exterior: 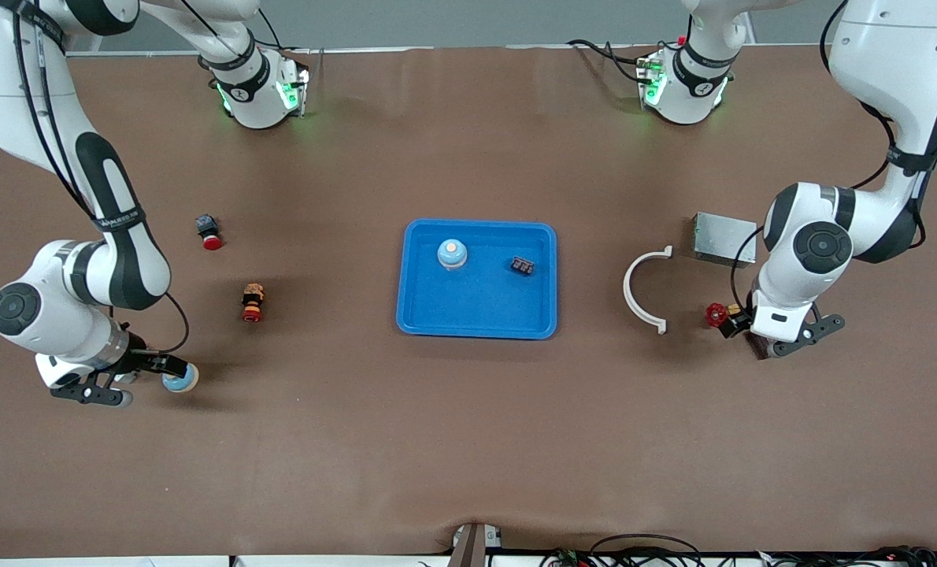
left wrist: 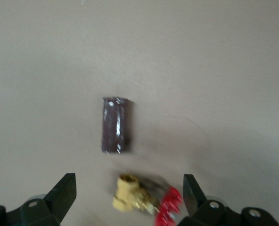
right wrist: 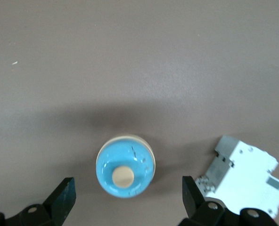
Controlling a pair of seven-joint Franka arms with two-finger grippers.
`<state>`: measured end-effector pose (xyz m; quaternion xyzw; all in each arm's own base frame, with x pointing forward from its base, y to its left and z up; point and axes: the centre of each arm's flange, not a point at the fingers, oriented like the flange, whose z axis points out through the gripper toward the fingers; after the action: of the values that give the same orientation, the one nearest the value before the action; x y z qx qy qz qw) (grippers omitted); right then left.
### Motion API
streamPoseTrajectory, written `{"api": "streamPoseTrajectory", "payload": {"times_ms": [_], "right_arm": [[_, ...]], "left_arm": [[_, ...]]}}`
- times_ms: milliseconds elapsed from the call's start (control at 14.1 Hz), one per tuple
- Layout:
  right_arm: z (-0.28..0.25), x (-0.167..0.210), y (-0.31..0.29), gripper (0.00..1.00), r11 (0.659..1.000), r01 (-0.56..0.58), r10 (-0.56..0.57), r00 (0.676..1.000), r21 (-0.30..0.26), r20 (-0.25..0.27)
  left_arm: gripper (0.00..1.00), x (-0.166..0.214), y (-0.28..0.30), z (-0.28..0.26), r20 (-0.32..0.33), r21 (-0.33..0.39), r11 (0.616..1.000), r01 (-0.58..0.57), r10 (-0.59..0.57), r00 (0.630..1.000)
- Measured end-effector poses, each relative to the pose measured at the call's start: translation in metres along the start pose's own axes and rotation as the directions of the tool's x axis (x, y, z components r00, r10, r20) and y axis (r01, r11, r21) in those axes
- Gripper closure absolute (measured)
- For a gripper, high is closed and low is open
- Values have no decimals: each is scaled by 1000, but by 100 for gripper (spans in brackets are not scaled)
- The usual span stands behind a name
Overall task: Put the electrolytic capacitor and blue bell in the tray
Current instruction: 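Grasp the second bell with the right gripper while the left grasps the capacitor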
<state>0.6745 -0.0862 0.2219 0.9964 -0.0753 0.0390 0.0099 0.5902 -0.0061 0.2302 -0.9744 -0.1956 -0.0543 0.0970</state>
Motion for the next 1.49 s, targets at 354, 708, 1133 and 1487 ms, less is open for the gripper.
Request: {"api": "streamPoseTrajectory", "payload": {"times_ms": [354,708,1133,1487], "right_arm": [[23,1,-1,0,1000,-4,4,1000,7,-17],[40,-3,-5,0,999,-25,25,1000,30,-1],[42,-4,-8,7,999,-25,25,1000,36,2],[36,-1,-13,34,999,-17,17,1000,39,0]], "left_arm": [[0,5,-25,48,6,-34,999,-19,19,1000],[0,0,-25,67,27,-39,998,-51,52,998],[10,14,-48,71,13,-48,995,-92,92,996],[37,23,-45,65,-9,-56,994,-93,93,996]]}}
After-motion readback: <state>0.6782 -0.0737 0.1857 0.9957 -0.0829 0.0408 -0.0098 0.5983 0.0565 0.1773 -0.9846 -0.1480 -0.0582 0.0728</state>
